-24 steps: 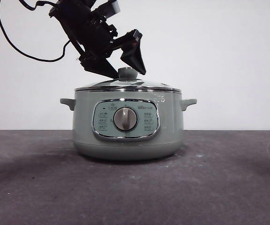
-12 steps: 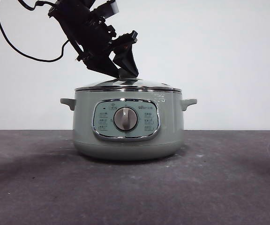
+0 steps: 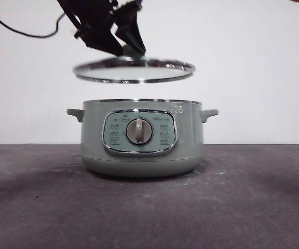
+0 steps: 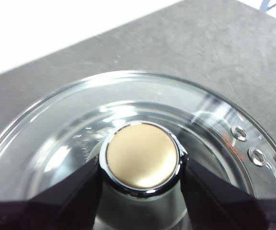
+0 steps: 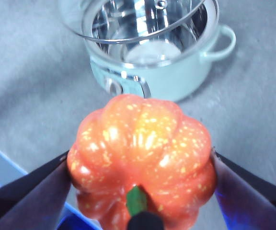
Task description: Pick up the pumpkin,open the lid,put the pumpkin in the pot,close the lid
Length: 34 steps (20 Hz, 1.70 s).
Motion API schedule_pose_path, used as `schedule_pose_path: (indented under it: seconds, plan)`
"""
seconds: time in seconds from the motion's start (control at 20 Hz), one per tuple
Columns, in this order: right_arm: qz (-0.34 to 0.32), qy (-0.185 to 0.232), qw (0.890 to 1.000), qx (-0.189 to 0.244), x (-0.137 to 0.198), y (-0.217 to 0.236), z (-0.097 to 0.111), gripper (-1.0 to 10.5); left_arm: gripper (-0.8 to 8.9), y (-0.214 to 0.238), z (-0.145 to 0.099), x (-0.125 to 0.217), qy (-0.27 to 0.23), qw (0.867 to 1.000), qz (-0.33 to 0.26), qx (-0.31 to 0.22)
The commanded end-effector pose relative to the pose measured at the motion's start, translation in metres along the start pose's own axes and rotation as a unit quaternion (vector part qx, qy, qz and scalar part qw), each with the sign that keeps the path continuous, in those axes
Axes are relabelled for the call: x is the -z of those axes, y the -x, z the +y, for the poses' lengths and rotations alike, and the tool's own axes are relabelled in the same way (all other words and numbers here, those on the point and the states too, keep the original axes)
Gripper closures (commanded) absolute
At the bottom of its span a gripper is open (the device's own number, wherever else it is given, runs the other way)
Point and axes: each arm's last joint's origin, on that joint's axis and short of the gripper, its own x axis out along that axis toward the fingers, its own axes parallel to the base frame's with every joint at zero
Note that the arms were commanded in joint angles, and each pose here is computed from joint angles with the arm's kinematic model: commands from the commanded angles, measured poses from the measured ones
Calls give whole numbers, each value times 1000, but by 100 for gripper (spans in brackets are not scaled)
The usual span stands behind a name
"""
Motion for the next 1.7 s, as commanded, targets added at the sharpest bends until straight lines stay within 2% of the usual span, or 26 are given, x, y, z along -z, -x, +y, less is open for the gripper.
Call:
schedule_pose_path:
  seconds: [0.05,0.3,0.45,0.8,1.05,1.3,1.7]
  plan:
    - [-13,3,1000,2,-8,-12,1,959,826,36,0,-23,-6,999,-51,-20]
    - [-24,28,999,7,-31,-64,1,960,826,109,3,-30,0,997,-46,-55]
    - [-22,27,999,16,-43,-104,-5,960,826,155,2,-30,-1,996,-51,-75]
    - [13,49,999,13,-96,-190,-17,960,826,229,-16,-20,0,994,-67,-89]
    - [39,61,997,12,-118,-264,-20,960,826,256,-26,-14,5,993,-80,-89]
    - [75,81,994,12,-105,-323,-24,960,826,266,-30,-10,6,993,-80,-89]
    - [132,79,988,10,-83,-345,-25,959,826,266,-31,-8,8,994,-72,-87]
